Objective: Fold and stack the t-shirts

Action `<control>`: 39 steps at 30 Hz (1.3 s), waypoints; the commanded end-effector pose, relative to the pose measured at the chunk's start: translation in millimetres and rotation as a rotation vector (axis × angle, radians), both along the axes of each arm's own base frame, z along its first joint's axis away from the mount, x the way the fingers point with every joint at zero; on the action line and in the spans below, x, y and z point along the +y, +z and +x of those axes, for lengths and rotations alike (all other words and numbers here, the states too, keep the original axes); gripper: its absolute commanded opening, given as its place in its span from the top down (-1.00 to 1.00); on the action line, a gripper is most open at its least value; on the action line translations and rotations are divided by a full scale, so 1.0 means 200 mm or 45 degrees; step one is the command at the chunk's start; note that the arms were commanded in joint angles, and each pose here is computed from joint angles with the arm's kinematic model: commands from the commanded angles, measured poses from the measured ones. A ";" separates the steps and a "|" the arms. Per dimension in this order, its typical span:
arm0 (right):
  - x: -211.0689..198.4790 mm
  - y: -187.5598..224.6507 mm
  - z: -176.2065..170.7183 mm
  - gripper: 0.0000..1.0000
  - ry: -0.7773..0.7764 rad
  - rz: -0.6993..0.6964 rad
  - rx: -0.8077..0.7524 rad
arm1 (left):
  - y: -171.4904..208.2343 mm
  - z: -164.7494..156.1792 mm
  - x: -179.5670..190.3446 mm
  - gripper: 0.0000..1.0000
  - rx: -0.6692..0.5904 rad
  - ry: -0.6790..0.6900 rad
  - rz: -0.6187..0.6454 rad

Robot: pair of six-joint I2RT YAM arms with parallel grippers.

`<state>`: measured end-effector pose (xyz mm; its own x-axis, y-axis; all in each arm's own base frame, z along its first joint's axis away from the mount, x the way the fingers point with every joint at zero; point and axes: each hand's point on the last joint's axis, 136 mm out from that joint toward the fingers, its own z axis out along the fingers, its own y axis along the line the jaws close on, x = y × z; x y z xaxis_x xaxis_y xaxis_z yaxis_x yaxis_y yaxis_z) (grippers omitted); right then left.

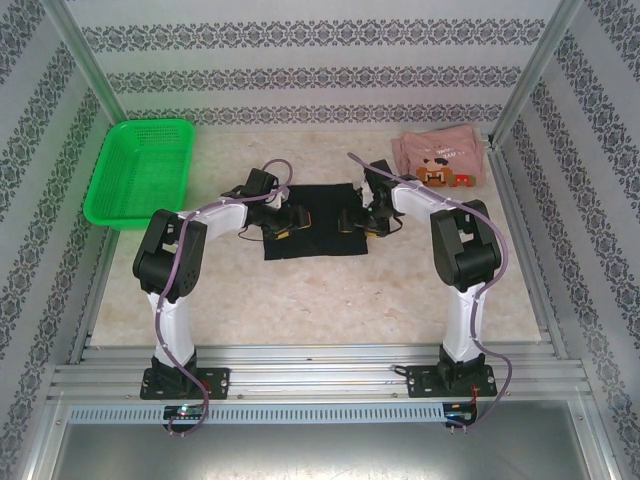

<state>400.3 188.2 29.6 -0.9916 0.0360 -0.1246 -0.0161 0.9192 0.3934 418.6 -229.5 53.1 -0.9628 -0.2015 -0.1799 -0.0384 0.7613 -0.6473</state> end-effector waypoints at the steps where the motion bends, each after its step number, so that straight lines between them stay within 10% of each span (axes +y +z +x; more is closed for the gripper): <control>1: -0.12 -0.05 -0.02 -0.39 -0.016 -0.167 0.050 | -0.04 -0.03 0.04 -0.35 0.046 -0.010 0.028; 7: -0.05 -0.08 0.02 -0.17 0.021 -0.199 0.055 | -0.01 -0.01 0.05 -0.34 0.034 -0.008 0.021; 18: -0.12 0.04 0.18 0.98 -0.009 -0.271 -0.099 | 0.36 0.12 0.02 -0.46 -0.153 0.048 -0.186; 28: -0.21 0.35 0.42 1.00 -0.019 -0.346 -0.349 | 0.90 0.21 0.28 -0.56 -0.406 0.258 -0.287; 39: -0.35 0.62 0.78 1.00 -0.058 -0.469 -0.595 | 0.74 0.01 0.54 -0.56 -0.342 0.386 -0.190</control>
<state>539.2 137.7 147.9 -0.8450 -0.0310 -0.5339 -0.0888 0.9926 0.0829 428.7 -133.0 216.7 -0.7792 -0.4985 -0.3798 -0.0184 0.6240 -0.7812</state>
